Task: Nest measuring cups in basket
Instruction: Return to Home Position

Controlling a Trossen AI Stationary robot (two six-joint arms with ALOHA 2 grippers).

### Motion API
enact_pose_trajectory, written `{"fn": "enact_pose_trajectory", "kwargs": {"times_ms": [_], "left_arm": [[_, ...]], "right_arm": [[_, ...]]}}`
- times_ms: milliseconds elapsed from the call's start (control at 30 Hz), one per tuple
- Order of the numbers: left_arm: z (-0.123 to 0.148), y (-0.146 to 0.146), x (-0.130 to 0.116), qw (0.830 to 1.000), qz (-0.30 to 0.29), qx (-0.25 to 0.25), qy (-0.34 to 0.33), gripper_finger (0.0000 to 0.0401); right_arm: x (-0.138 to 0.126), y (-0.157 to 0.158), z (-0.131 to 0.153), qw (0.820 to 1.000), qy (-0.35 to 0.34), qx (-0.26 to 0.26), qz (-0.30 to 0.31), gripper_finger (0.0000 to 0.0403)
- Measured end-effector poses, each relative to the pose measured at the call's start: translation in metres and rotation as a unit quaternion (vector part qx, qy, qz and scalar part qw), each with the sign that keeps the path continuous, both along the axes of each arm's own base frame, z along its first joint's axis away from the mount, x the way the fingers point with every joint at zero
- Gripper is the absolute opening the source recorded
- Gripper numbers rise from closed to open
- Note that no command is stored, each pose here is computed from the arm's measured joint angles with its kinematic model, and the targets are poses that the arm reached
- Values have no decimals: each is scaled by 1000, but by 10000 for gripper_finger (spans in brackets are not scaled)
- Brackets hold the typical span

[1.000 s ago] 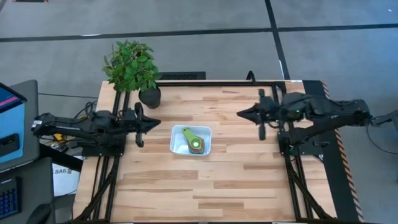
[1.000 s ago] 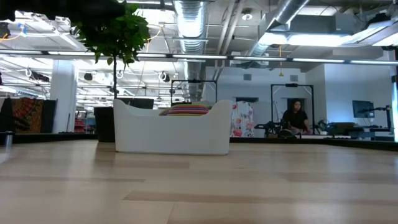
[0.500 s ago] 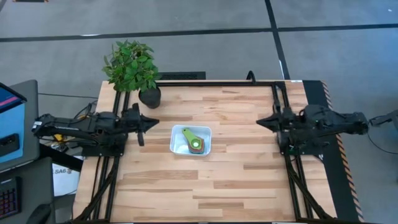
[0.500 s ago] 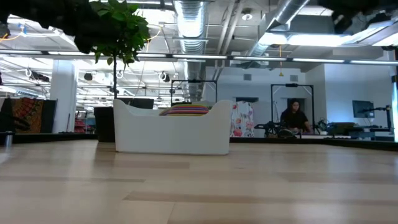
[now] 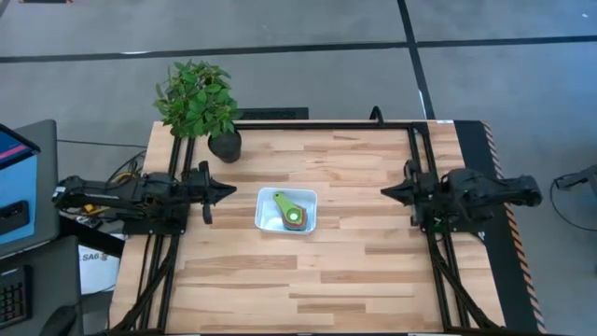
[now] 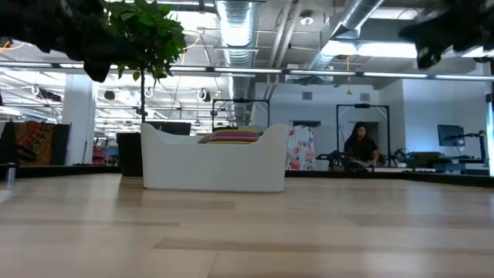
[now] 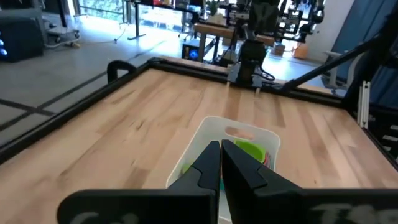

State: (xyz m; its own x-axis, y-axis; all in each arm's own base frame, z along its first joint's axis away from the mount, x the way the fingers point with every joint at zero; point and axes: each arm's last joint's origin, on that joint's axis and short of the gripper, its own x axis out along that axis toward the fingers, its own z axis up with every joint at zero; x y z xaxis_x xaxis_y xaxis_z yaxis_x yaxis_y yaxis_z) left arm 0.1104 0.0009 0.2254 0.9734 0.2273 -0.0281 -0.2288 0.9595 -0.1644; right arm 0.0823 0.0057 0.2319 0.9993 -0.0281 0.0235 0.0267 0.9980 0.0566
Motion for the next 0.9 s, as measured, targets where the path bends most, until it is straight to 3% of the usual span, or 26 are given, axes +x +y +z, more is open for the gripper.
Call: {"fn": "enact_pose_trajectory", "kwargs": {"times_ms": [167,433,700,900], "left_arm": [[-5,0,-7,1000,-3,11,-18,0],[2,1,-31,995,-8,61,-73,0],[-1,-1,-31,993,-52,88,-55,0],[-11,-2,-31,992,-70,105,-2,0]], "right_arm": [[3,0,-14,1000,-14,22,2,10],[5,0,-26,999,-51,15,-7,7],[11,-2,-41,995,-98,32,-15,6],[13,-5,-49,996,-75,32,-32,13]]}}
